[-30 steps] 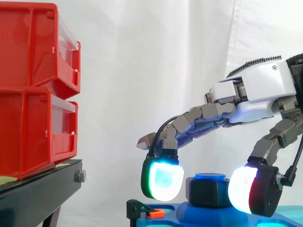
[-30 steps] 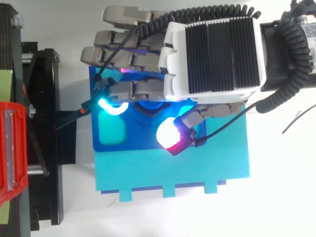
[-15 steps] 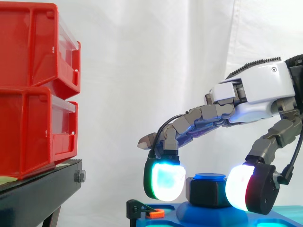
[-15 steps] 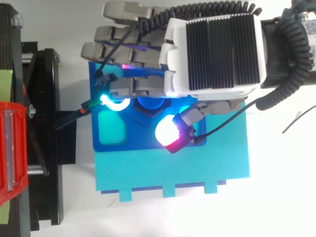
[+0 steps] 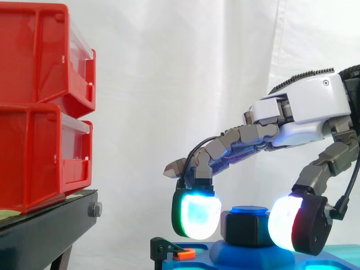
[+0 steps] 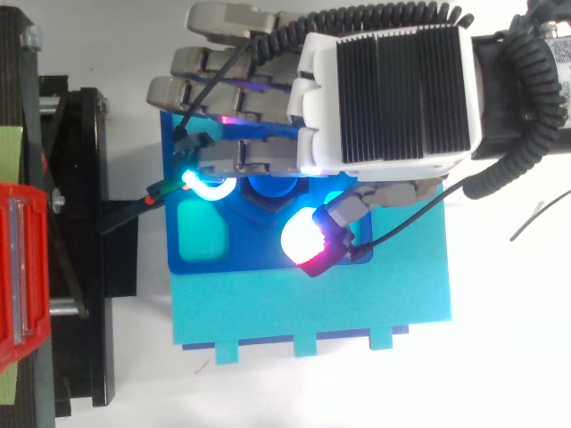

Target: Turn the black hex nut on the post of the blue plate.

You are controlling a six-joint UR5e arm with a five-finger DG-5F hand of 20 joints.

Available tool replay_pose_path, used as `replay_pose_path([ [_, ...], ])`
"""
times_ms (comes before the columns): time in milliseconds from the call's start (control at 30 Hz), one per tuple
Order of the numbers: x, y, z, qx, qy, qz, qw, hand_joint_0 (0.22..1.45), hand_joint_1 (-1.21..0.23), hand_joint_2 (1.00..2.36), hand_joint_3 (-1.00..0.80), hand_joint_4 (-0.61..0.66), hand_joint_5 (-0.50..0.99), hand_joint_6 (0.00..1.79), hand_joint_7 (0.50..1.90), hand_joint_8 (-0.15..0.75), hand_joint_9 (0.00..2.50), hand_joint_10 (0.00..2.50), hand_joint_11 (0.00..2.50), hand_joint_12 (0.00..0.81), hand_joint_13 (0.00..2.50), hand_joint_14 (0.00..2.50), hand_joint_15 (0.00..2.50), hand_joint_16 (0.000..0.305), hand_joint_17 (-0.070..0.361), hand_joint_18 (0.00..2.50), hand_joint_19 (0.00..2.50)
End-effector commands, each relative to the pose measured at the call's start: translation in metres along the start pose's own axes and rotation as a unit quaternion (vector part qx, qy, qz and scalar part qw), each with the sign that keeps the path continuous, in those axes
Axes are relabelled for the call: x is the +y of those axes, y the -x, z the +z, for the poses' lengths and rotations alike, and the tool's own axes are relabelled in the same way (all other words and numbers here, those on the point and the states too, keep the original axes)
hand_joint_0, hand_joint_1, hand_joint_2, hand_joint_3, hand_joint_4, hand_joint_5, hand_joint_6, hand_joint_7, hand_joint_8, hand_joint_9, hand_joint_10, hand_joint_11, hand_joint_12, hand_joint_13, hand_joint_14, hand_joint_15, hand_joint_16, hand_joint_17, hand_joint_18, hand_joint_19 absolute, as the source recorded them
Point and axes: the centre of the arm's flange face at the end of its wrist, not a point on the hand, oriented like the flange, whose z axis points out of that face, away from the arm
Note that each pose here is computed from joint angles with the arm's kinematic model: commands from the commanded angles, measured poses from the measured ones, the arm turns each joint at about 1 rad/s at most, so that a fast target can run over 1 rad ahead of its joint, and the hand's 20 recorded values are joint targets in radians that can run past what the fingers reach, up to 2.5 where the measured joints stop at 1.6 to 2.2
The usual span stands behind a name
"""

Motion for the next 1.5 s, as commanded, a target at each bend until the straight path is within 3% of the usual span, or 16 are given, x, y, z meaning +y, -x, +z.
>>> replay_pose_path([
  [0,0.0,-0.001,0.0,0.001,-0.001,0.0,1.0,0.47,-0.68,1.0,-0.5,0.14,-0.24,0.5,0.95,0.204,0.07,0.0,0.0,0.345,0.08,0.0,0.02,0.057,0.128,0.0,0.09],
  [733,0.0,-0.001,0.0,0.001,-0.002,-0.005,1.0,0.47,-0.7,1.0,-0.5,0.14,-0.24,0.5,0.96,0.206,0.08,0.0,0.0,0.347,0.09,0.0,0.03,0.057,0.128,0.0,0.09],
  [800,0.002,-0.015,-0.002,0.009,0.001,-0.004,1.0,0.47,-0.7,1.0,-0.5,0.14,-0.24,0.5,0.96,0.205,0.08,0.0,0.0,0.347,0.09,0.0,0.03,0.057,0.128,0.0,0.09],
  [833,0.002,-0.02,-0.001,0.008,0.001,-0.003,1.0,0.47,-0.7,1.0,-0.5,0.14,-0.24,0.5,0.96,0.206,0.08,0.0,0.0,0.347,0.09,0.0,0.03,0.057,0.128,0.0,0.09],
  [967,0.003,-0.019,0.002,-0.007,0.001,-0.003,1.0,0.47,-0.69,1.0,-0.5,0.14,-0.24,0.5,0.96,0.206,0.08,0.0,0.0,0.349,0.09,0.0,0.02,0.057,0.128,0.0,0.09],
  [1467,0.001,-0.018,0.002,-0.01,0.003,0.0,0.9999,0.47,-0.67,1.0,-0.5,0.15,-0.24,0.5,0.97,0.208,0.08,0.0,0.0,0.35,0.09,0.0,0.03,0.057,0.129,0.0,0.1],
])
